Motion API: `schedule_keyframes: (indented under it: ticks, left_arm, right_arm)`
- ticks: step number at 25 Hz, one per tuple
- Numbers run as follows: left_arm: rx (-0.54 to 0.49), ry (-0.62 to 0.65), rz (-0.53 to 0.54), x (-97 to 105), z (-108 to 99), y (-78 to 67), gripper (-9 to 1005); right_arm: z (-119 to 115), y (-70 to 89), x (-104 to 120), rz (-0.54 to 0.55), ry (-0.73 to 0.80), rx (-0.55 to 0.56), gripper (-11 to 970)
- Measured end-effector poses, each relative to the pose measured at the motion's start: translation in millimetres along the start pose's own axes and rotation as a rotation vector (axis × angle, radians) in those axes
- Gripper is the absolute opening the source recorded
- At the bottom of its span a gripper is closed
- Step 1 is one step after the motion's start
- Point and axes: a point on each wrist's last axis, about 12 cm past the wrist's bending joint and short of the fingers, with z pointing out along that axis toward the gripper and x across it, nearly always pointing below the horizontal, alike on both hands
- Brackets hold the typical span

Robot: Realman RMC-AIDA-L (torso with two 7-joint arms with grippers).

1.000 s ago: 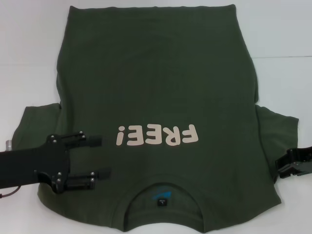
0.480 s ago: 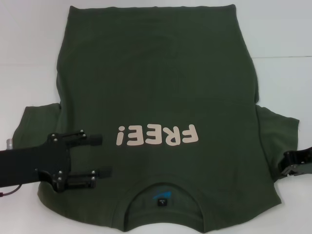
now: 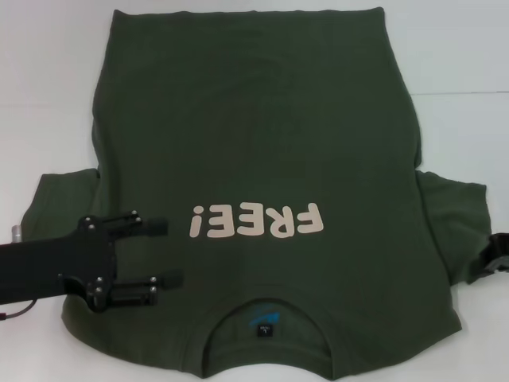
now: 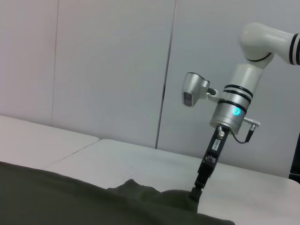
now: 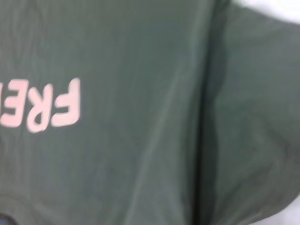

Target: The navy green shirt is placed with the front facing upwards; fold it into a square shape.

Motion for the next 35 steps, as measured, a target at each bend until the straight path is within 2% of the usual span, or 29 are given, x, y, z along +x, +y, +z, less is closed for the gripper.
schedule_keyframes:
  ticks: [5,12,35]
  left_arm:
    - [0.005,-0.003,-0.003,-1,2,0.9,798]
    - [0.01,-0.006,-0.005,-3,4,2.4,798]
    - [0.009,-0.022,-0.031,-5,8,4.1,799]
  right_arm:
    - [-13,-19.3,3,0.036,-0.034,0.031,17]
    - [-17,-38.1,6,0.044,-0.073,0.12,19]
    - [-34,-40.4,-36,-0.085,-0.266,0.267,26]
